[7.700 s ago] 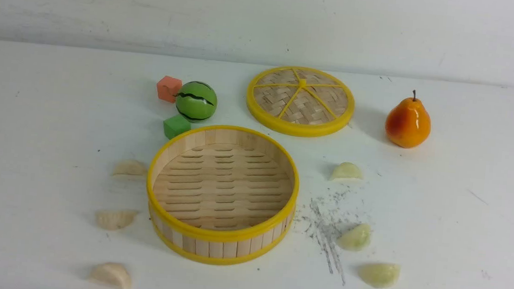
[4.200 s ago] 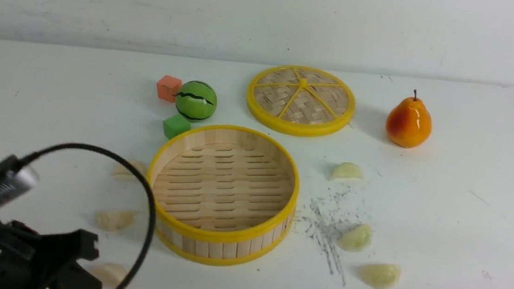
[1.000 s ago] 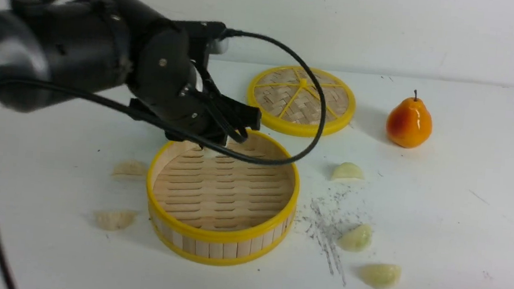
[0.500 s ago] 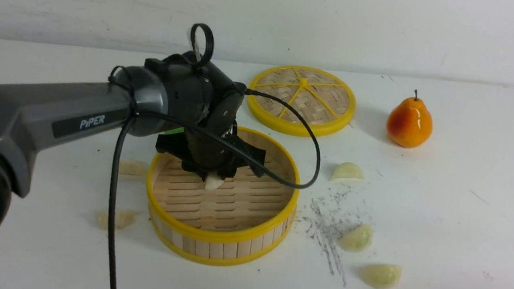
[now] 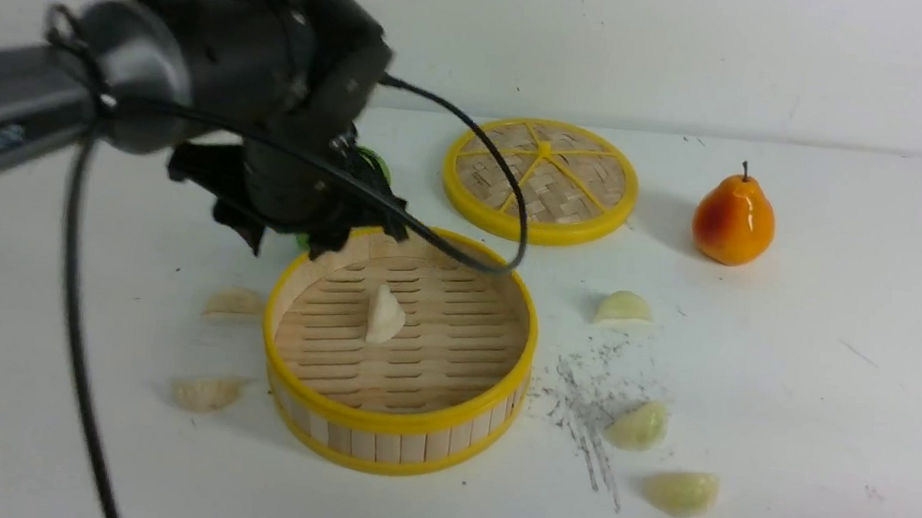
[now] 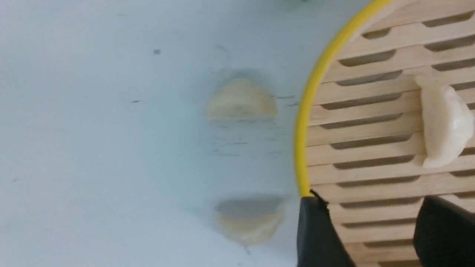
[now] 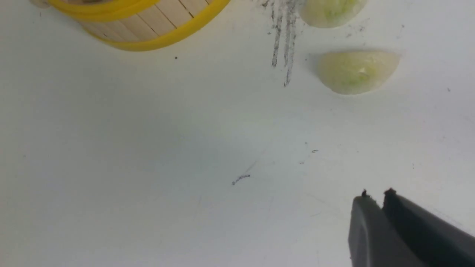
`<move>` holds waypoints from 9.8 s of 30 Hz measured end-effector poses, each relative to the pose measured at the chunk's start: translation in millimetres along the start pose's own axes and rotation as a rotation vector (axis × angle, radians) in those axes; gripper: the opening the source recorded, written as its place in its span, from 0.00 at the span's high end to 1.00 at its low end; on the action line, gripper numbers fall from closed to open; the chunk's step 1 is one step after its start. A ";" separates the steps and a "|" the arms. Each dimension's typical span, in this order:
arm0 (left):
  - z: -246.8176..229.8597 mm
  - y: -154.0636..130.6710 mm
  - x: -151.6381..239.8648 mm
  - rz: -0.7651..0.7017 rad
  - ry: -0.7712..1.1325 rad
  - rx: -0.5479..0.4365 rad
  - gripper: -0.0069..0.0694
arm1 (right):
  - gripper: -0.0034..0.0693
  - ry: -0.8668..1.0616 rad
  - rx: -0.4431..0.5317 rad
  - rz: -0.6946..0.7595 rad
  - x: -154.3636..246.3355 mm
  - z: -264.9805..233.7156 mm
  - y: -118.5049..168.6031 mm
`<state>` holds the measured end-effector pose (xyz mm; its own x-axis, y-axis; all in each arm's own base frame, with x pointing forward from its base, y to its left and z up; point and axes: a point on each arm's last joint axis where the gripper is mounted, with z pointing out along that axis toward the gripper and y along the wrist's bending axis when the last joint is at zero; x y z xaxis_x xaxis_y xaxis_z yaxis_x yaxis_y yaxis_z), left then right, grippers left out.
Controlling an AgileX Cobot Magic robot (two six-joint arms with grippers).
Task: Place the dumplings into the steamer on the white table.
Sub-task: 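Reach for and grasp a dumpling on the table with the left gripper, then place the dumpling into the bamboo steamer basket with the left gripper, then reach for and grasp a dumpling on the table with the left gripper, then place the dumpling into the bamboo steamer basket with the left gripper, then reach for and grasp a dumpling lying on the table beside the steamer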
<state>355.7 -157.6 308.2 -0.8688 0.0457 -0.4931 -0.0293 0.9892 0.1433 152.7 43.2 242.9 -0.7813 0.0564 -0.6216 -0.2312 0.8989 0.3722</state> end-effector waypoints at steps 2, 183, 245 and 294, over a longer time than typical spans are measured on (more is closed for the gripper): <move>-14.9 21.6 3.0 -0.039 -0.016 -0.005 0.47 | 0.87 0.000 0.000 0.000 0.0 0.0 0.0; 154.0 87.9 -49.9 0.180 0.310 0.246 0.79 | 0.73 -0.024 -0.050 -0.060 -2.1 0.0 4.5; 113.3 -15.8 -20.4 -0.034 0.282 0.271 0.66 | 0.70 0.048 -0.081 -0.002 -1.5 14.3 1.2; -145.1 148.9 247.4 -0.034 -0.745 0.409 0.93 | 0.39 0.297 0.041 0.305 -62.7 103.0 -36.4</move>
<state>64.7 -19.2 332.1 -0.3141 -0.0470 -0.9482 0.2561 0.9576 -0.1323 269.9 51.6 197.3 -0.9447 0.1999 -0.2599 0.0545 0.8772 0.4769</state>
